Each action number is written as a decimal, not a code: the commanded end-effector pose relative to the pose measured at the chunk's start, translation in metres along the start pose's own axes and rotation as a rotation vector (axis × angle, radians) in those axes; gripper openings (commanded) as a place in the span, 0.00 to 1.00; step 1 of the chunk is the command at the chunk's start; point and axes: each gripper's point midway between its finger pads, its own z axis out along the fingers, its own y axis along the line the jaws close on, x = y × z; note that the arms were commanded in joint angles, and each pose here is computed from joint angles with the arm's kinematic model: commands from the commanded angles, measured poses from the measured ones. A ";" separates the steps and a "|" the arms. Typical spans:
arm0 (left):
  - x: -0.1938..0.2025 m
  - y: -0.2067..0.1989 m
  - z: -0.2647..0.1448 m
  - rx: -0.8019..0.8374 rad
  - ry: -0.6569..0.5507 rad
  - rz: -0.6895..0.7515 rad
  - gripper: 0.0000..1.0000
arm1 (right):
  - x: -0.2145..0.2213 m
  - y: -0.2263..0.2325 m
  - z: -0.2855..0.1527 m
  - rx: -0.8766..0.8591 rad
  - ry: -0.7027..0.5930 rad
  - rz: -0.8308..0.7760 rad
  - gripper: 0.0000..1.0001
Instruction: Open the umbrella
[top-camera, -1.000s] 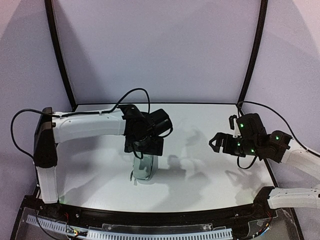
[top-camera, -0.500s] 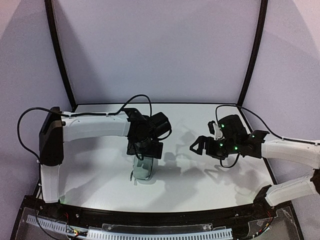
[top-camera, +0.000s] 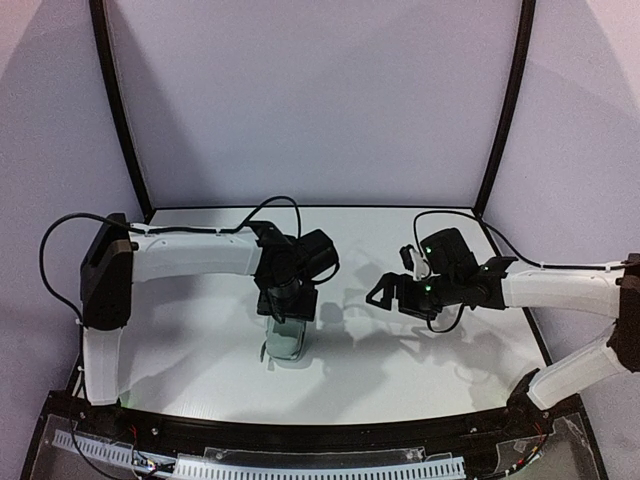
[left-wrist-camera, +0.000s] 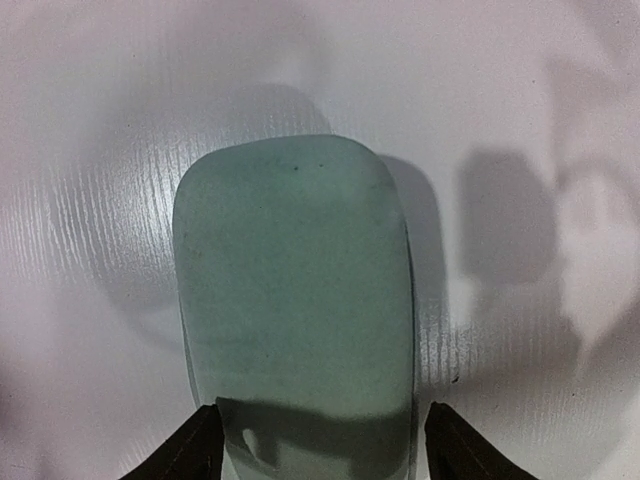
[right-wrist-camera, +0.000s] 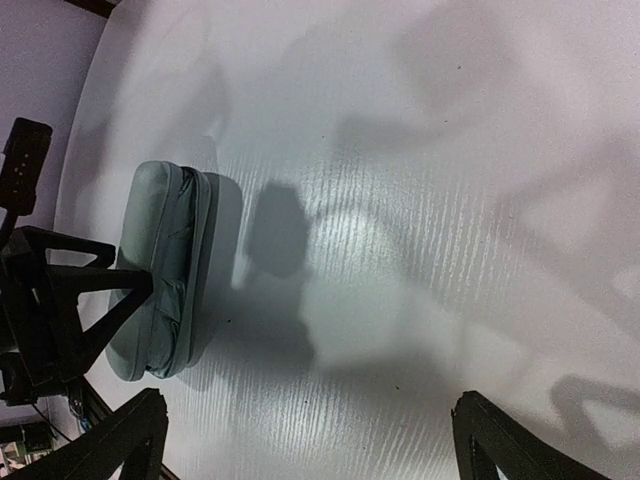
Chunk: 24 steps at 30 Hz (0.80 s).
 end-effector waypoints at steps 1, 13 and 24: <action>0.003 0.001 0.005 0.021 0.024 -0.007 0.70 | -0.014 0.016 -0.002 -0.048 -0.029 -0.027 0.99; 0.003 0.006 0.010 0.020 0.038 -0.019 0.65 | -0.007 0.042 0.024 -0.140 0.048 -0.053 0.97; 0.005 0.002 0.009 0.053 0.048 -0.030 0.50 | -0.003 0.083 0.101 -0.231 0.221 -0.008 0.74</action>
